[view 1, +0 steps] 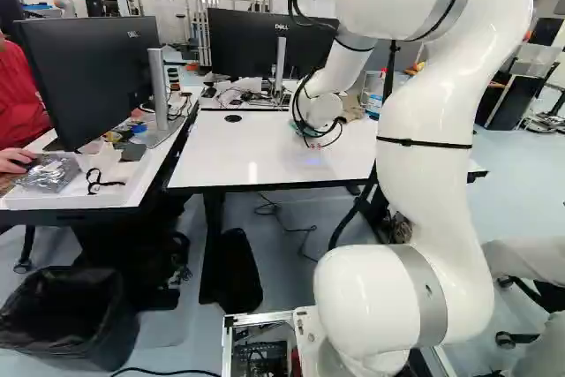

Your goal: Clean the table with the green towel

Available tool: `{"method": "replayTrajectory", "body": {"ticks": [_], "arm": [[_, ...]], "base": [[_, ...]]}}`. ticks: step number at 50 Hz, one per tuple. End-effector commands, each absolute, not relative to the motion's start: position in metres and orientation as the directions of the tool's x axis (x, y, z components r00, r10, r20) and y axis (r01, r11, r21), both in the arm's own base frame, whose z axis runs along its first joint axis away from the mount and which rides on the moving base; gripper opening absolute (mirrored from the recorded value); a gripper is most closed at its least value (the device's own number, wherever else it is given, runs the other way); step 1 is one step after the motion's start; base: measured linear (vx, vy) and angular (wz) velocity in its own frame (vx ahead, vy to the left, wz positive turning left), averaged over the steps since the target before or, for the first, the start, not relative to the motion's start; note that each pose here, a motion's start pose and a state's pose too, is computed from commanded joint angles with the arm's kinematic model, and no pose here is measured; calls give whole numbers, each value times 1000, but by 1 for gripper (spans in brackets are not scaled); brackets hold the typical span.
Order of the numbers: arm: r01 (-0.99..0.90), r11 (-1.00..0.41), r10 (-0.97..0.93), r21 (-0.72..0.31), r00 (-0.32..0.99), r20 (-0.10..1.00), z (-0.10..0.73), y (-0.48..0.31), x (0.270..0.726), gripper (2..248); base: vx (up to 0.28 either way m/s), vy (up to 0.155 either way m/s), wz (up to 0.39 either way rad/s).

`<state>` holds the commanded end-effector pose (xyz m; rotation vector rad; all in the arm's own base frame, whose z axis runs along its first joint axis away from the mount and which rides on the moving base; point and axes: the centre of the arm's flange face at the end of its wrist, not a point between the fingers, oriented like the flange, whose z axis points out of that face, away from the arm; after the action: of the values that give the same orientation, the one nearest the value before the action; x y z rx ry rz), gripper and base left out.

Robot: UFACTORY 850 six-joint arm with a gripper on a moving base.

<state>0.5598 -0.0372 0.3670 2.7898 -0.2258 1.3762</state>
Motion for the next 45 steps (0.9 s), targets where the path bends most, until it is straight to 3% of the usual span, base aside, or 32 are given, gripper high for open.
{"method": "replayTrajectory", "body": {"ticks": [14,45], "arm": [[-116,-992,-105,-43,611,784,369,-23,542,48],[-28,-999,-51,-43,615,787,368,25,550,48]], "base": [[0,-1,-5],[0,0,0]]}}
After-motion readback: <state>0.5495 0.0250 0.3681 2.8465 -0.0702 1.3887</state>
